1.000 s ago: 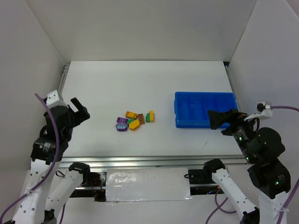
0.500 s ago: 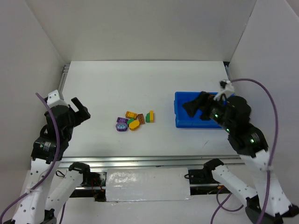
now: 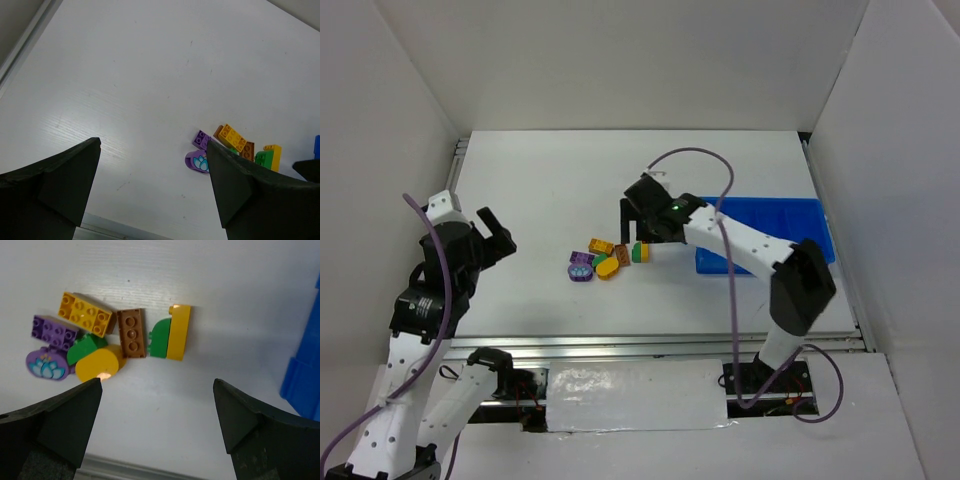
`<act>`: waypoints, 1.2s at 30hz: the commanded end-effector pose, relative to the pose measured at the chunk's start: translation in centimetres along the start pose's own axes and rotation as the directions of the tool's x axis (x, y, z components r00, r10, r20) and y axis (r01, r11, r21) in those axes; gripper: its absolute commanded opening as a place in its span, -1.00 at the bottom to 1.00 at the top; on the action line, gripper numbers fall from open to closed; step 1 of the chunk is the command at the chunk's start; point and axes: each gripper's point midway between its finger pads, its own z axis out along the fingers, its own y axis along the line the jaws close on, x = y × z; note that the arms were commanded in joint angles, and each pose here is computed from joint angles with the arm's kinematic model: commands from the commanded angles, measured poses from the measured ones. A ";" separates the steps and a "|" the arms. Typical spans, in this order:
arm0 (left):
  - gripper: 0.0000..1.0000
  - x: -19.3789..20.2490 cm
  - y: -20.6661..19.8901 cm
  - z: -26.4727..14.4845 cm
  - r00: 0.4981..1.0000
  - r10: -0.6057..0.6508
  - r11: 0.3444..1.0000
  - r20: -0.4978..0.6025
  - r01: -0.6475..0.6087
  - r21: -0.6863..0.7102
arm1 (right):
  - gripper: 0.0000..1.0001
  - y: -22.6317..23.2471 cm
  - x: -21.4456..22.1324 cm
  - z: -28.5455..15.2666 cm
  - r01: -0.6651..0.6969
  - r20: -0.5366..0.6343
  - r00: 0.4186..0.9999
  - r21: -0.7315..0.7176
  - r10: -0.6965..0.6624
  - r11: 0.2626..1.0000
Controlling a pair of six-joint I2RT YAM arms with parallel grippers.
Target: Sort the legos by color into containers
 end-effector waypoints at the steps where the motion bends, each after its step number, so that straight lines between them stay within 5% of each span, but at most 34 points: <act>1: 0.99 -0.4 -0.7 0.2 1.000 0.014 0.999 0.020 -0.015 0.034 | 0.99 1.0 -1.4 2.5 -0.007 0.034 0.999 0.069 0.005 0.998; 12: 0.99 -0.4 -1.1 0.1 1.000 0.018 0.998 0.016 -0.019 0.057 | 0.75 0.8 3.2 10.2 0.047 -0.102 0.994 0.146 -0.033 0.988; 20: 0.99 -0.2 -1.3 0.2 1.000 0.025 0.997 0.009 -0.026 0.069 | 0.50 0.0 5.3 11.1 0.047 -0.128 0.991 0.129 -0.031 0.991; 27: 0.99 -0.2 -1.3 0.3 1.000 0.027 0.997 0.007 -0.028 0.071 | -0.02 -0.2 5.6 11.6 0.062 -0.132 0.990 0.134 -0.044 0.989; 33: 0.99 0.0 -1.4 0.4 0.999 0.032 0.997 -0.004 -0.032 0.073 | 0.23 -0.4 4.8 10.0 0.054 -0.093 0.995 0.120 -0.043 0.991; 36: 0.99 0.0 -1.5 0.4 0.999 0.032 0.997 -0.002 -0.032 0.073 | -0.05 -0.6 4.7 10.0 0.064 -0.087 0.995 0.131 -0.053 0.989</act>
